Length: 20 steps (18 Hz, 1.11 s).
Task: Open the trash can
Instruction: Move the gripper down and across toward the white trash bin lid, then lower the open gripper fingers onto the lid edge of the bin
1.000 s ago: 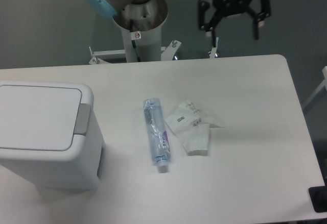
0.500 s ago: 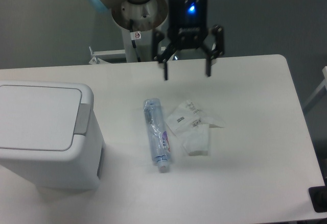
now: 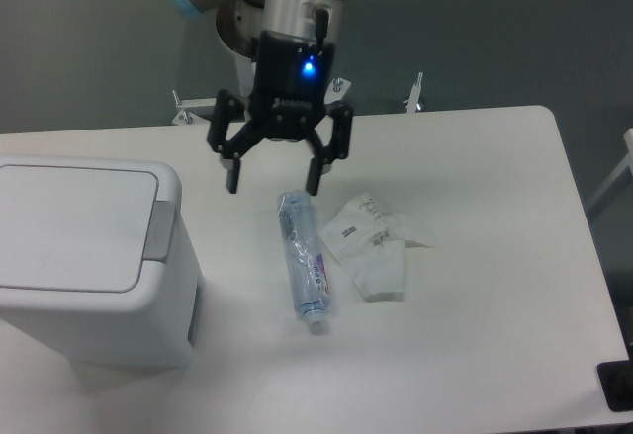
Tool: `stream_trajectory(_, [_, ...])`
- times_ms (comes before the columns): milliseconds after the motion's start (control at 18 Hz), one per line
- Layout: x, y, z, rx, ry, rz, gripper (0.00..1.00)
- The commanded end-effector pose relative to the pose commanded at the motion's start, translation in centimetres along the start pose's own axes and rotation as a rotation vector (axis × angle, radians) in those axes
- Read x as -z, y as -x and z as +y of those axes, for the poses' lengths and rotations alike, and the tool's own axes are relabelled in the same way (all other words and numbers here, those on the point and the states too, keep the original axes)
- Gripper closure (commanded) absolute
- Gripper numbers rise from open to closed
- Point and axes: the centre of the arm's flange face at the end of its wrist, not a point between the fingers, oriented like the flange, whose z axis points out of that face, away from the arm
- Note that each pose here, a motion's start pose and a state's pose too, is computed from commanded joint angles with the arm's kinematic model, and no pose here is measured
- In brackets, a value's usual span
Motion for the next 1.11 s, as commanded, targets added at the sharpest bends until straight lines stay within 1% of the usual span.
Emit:
stream_trajectory(389, [-3.0,-0.4,0.7,0.004,0.055,0.011,0.0])
stream_trajectory(778, [-4.7,-0.4,1.2,0.004,0.086,0.015,0.0])
stream_trajectory(1111, [-5.3,-0.6,1.5,0.0,0.097,0.017,0.0])
